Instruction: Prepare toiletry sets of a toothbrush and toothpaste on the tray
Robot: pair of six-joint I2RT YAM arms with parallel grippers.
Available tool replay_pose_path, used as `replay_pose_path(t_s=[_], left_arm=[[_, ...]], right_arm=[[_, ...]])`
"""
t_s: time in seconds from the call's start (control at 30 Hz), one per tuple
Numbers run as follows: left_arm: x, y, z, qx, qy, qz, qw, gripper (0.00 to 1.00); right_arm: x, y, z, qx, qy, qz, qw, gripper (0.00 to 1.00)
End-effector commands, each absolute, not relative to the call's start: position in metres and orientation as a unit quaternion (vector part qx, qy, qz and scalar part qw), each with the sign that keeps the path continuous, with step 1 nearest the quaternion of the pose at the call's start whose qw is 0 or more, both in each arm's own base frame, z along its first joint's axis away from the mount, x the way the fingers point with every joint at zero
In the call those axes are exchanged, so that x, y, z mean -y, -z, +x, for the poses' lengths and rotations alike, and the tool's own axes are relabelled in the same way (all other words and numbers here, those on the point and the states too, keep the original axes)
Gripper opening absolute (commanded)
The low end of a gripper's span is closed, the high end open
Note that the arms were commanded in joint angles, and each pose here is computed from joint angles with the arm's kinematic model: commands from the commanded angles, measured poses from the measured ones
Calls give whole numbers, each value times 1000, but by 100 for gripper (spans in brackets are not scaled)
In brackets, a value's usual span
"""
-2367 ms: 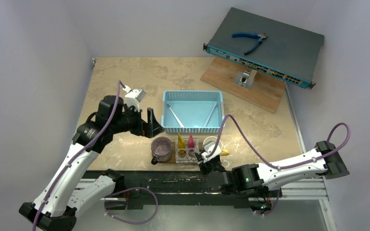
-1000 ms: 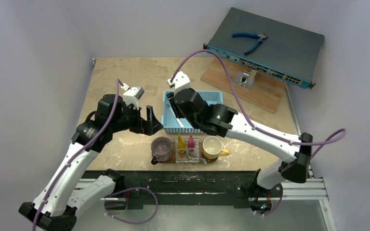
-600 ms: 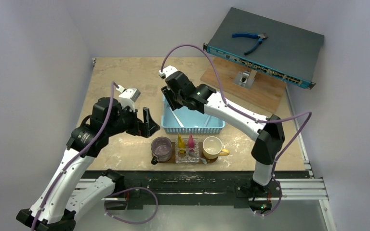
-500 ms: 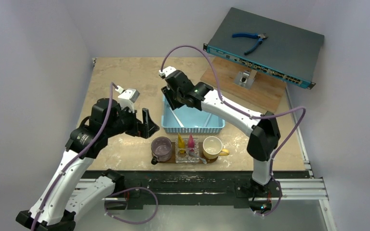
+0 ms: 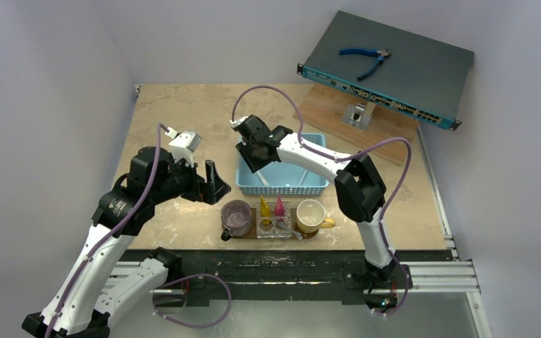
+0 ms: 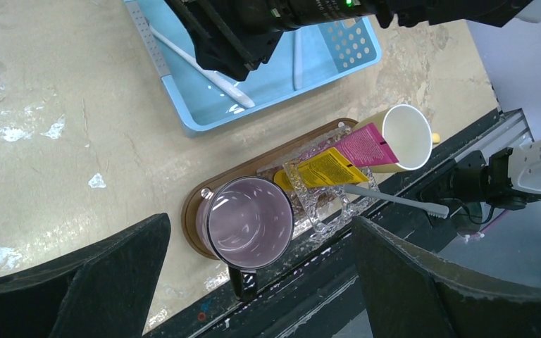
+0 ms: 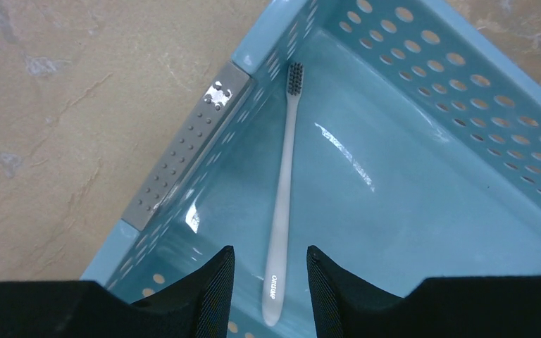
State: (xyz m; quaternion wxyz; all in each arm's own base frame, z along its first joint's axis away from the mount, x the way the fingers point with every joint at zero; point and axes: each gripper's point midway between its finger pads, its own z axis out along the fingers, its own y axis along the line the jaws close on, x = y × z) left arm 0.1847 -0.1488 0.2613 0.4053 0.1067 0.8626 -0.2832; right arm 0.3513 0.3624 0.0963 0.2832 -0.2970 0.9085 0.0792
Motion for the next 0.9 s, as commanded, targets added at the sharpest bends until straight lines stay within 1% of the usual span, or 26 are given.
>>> replay_pose_path(t_s=[0.0,0.37,0.47,0.53,0.87], left_arm=[[147,-262,186,-860,279,109,414,100],[145,-264,186,-861,274,111,414,100],[145,-264,185,-861,275,111,414,100],[145,-265,186,-860,274,112,415,100],[145,-265,187,-861,272,112,414,100]], right_arm=[[-369,-100,359,-902,-87,-300,297,45],[-362,-56,358,-911,-69,-302,271,45],[-359,-47,355,-913,-67,-303,264,45],[-359,-42,353,-919,-74,-287,259,47],[-348,-13,340,-926,-65,-293,230,46]])
